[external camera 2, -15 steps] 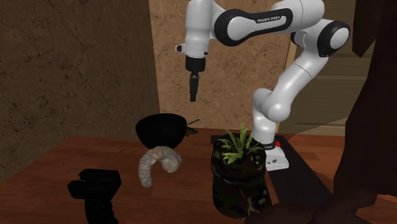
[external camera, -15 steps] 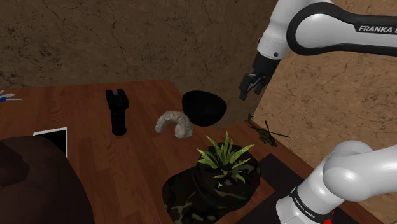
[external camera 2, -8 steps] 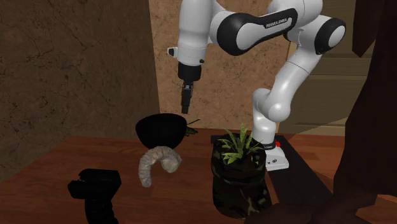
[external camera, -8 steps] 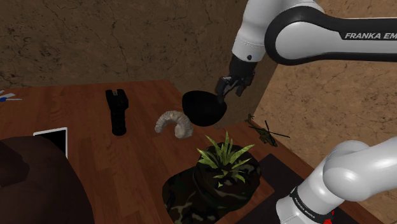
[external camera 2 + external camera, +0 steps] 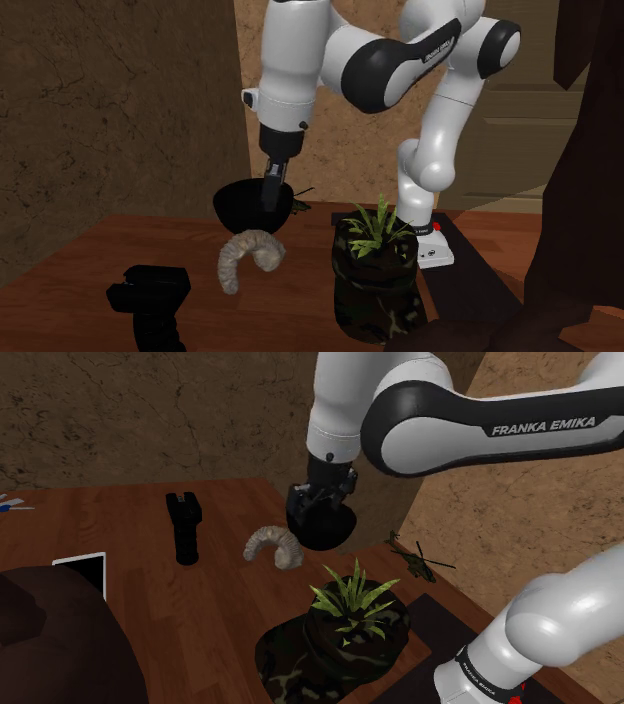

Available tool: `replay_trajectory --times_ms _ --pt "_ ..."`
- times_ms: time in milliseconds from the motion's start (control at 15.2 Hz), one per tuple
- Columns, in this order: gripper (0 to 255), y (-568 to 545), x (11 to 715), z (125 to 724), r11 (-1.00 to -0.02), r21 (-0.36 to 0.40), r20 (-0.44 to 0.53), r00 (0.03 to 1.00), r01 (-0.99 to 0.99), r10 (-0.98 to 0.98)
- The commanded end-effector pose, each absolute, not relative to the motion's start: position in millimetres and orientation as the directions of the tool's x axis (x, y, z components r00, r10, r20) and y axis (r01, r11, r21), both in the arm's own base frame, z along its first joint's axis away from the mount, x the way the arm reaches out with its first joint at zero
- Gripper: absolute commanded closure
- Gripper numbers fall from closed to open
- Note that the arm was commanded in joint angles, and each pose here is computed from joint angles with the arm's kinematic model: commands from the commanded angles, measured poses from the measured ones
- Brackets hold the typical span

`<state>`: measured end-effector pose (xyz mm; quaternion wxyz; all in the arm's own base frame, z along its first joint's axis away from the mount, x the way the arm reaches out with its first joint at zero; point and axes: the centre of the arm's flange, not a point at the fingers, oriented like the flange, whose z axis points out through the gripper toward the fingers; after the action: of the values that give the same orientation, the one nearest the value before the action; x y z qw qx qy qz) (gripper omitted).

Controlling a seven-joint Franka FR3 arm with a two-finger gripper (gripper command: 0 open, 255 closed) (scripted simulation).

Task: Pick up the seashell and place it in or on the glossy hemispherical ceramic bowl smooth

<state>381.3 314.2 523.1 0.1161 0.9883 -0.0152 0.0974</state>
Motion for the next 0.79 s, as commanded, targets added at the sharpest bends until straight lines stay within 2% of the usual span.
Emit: replay_trajectory --times_ms 0,264,726 --pt "0 344.2 385.7 515.5 -0.968 0.243 0.213 0.977 -0.065 -0.012" --pt "0 398.5 398.4 501.4 -0.957 0.278 0.243 0.970 -0.085 -0.015" --pt "0 387.8 406.9 467.1 -0.957 0.278 0.243 0.970 -0.085 -0.015"
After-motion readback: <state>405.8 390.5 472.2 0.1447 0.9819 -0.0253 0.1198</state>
